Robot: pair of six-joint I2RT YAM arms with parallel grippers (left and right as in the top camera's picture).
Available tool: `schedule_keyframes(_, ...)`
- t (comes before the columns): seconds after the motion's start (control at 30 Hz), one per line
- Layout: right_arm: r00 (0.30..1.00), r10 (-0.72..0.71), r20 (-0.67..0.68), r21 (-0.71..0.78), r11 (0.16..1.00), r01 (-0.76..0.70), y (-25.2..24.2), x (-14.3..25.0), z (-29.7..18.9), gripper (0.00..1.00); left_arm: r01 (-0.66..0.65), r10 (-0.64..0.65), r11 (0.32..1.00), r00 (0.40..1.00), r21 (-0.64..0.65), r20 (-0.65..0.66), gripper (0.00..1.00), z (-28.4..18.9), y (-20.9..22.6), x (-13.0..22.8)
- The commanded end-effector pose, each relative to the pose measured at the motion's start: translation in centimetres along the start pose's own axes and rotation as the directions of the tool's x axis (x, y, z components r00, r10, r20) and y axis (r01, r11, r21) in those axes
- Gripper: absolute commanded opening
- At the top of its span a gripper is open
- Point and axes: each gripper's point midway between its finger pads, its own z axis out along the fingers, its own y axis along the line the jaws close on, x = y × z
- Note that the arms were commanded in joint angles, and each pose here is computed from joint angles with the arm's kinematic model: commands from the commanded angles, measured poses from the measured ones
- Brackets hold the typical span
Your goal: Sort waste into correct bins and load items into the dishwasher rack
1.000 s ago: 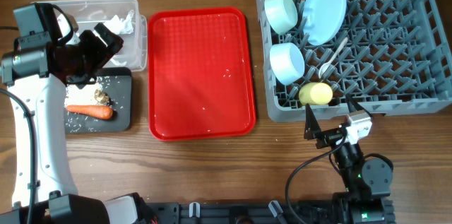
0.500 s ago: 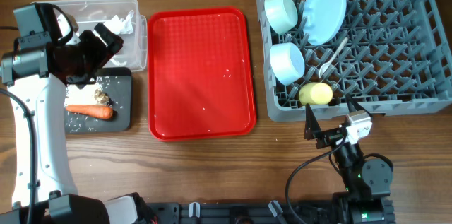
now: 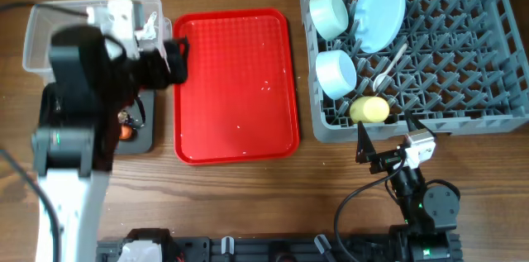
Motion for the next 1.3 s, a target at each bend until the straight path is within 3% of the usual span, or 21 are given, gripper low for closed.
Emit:
schedule_keyframes(0.0, 1.000, 0.013, 0.007, 0.025, 1.000, -0.013, -0.4, -0.1, 0.0, 1.00, -0.085, 0.085, 0.996, 0.994, -0.009, 0.069, 1.00, -0.6, 0.4, 3.5)
schedule_keyframes(0.13, 1.000, 0.013, 0.007, 0.025, 1.000, -0.013, -0.4, -0.1, 0.0, 1.00, -0.100, 0.097, 0.995, 0.967, -0.002, 0.234, 1.00, -1.6, 0.8, 8.3)
schedule_keyframes(0.27, 1.000, 0.013, 0.007, 0.025, 1.000, -0.013, -0.4, -0.1, 0.0, 1.00, -0.120, 0.112, 0.993, 0.923, -0.001, 0.368, 1.00, -2.1, 1.1, 10.8)
schedule_keyframes(0.43, 1.000, 0.013, 0.007, 0.025, 1.000, -0.013, -0.4, -0.1, 0.0, 1.00, -0.018, 0.024, 1.000, 0.888, -0.017, 0.459, 1.00, -1.9, 2.7, 13.7)
schedule_keyframes(0.63, 1.000, 0.013, 0.007, 0.025, 1.000, -0.013, -0.4, -0.1, 0.0, 1.00, 0.113, -0.074, 0.992, 0.864, -0.049, 0.498, 1.00, -1.7, 4.9, 15.3)
schedule_keyframes(0.9, 1.000, 0.013, 0.007, 0.025, 1.000, -0.013, -0.4, -0.1, 0.0, 1.00, 0.128, -0.062, 0.988, 0.828, -0.081, 0.557, 1.00, -2.5, 5.9, 15.4)
schedule_keyframes(1.07, 1.000, 0.012, 0.007, 0.025, 1.000, -0.012, -0.4, -0.1, 0.0, 1.00, 0.147, -0.081, 0.984, 0.880, -0.105, 0.468, 1.00, -1.2, 6.5, 17.7)
schedule_keyframes(1.27, 1.000, 0.013, 0.007, 0.025, 1.000, -0.013, -0.4, -0.1, 0.0, 1.00, 0.147, -0.081, 0.984, 0.879, -0.105, 0.470, 1.00, -1.2, 6.5, 17.7)
